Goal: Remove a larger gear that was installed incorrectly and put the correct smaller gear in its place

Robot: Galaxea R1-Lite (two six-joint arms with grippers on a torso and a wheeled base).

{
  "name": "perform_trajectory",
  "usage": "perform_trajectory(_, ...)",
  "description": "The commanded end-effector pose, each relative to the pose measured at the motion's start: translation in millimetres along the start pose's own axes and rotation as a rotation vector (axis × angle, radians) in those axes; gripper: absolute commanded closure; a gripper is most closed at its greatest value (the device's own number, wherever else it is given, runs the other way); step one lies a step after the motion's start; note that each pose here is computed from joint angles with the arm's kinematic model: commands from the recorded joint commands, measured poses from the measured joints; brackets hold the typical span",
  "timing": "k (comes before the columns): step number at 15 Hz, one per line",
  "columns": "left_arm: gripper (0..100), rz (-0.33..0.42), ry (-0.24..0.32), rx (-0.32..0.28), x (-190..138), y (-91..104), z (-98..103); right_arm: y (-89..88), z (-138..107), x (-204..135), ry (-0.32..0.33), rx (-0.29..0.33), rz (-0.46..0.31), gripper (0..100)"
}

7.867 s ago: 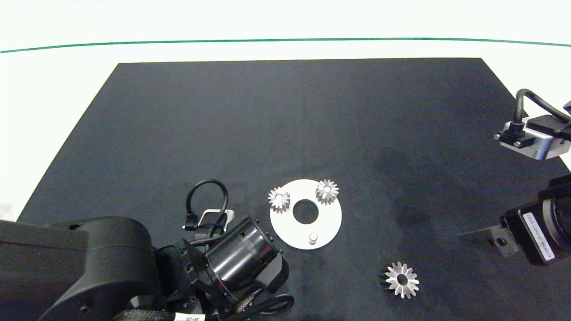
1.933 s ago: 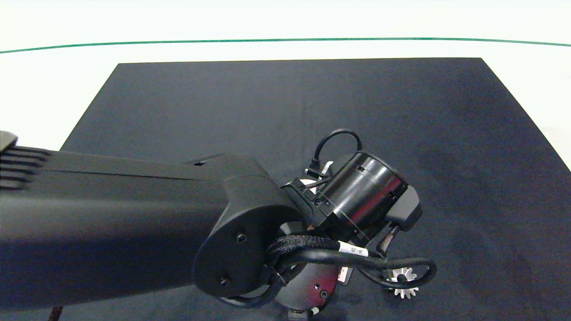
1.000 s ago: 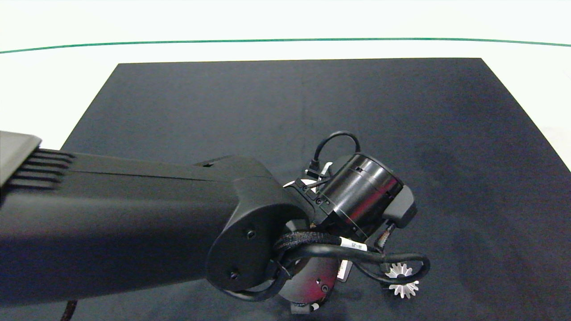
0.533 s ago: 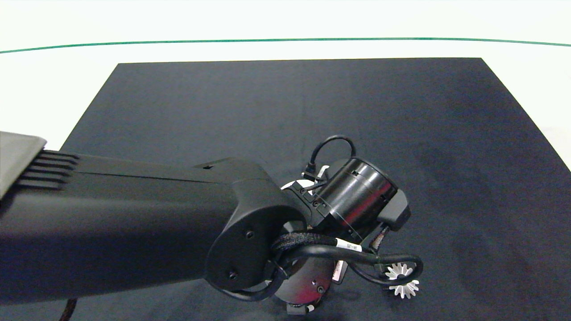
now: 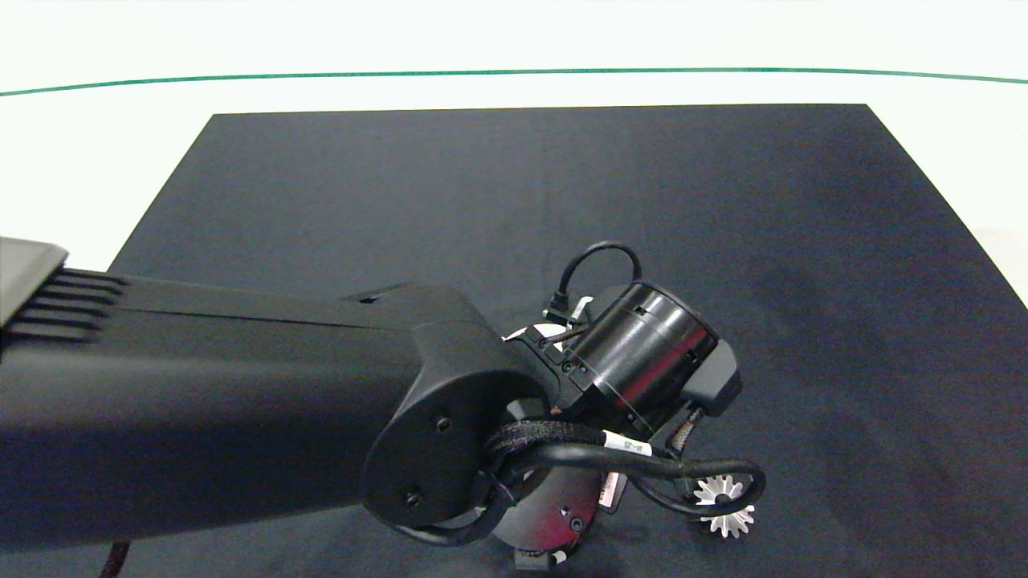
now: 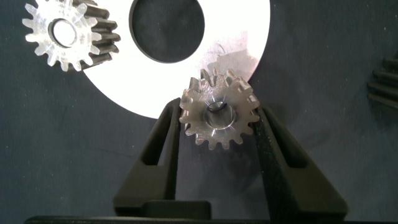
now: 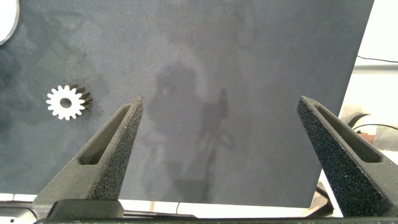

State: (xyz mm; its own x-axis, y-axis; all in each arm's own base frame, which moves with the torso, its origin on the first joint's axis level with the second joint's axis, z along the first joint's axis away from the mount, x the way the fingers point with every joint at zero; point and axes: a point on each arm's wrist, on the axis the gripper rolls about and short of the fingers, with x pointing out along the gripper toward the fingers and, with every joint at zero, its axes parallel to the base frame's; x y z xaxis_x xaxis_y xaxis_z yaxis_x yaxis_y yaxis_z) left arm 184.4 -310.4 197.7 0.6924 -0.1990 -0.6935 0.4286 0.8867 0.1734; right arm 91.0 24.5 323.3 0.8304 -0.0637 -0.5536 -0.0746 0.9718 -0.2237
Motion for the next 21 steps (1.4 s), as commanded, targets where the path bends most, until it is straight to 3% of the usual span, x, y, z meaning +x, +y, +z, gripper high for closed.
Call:
perform_trajectory(1, 0, 0.002, 0.003, 0.004, -1, -0.5, -1, 0.2, 0, 1, 0.005, -0.002, -0.002, 0)
perform_trajectory(4, 0, -0.003, -0.008, 0.0, -5, 1.2, 1, 0.2, 0, 1, 0.007, -0.003, -0.002, 0)
perform_trajectory(7, 0, 0.008, -0.017, -0.026, -25, 20.3, 5, 0.3, 0, 1, 0.005, -0.002, 0.0, 0)
perform_trajectory(10, 0, 0.134, 0.106, -0.184, -68, 87.8, -5, 0.4, 3, 2, 0.006, 0.004, -0.001, 0)
perform_trajectory(11, 0, 0.161, 0.116, -0.243, -85, 107.5, -9, 0.7, 2, 2, 0.01, 0.001, -0.001, 0)
perform_trajectory(15, 0, 0.253, 0.06, -0.428, -140, 173.3, -25, 5.3, 6, 14, 0.024, 0.0, 0.019, 0)
perform_trajectory(18, 0, 0.305, 0.02, -0.561, -164, 197.5, -43, 8.6, 9, 24, 0.047, -0.004, 0.021, 0)
perform_trajectory(21, 0, 0.299, 0.016, -0.573, -167, 197.8, -49, 11.1, 9, 30, 0.06, -0.009, 0.024, 0)
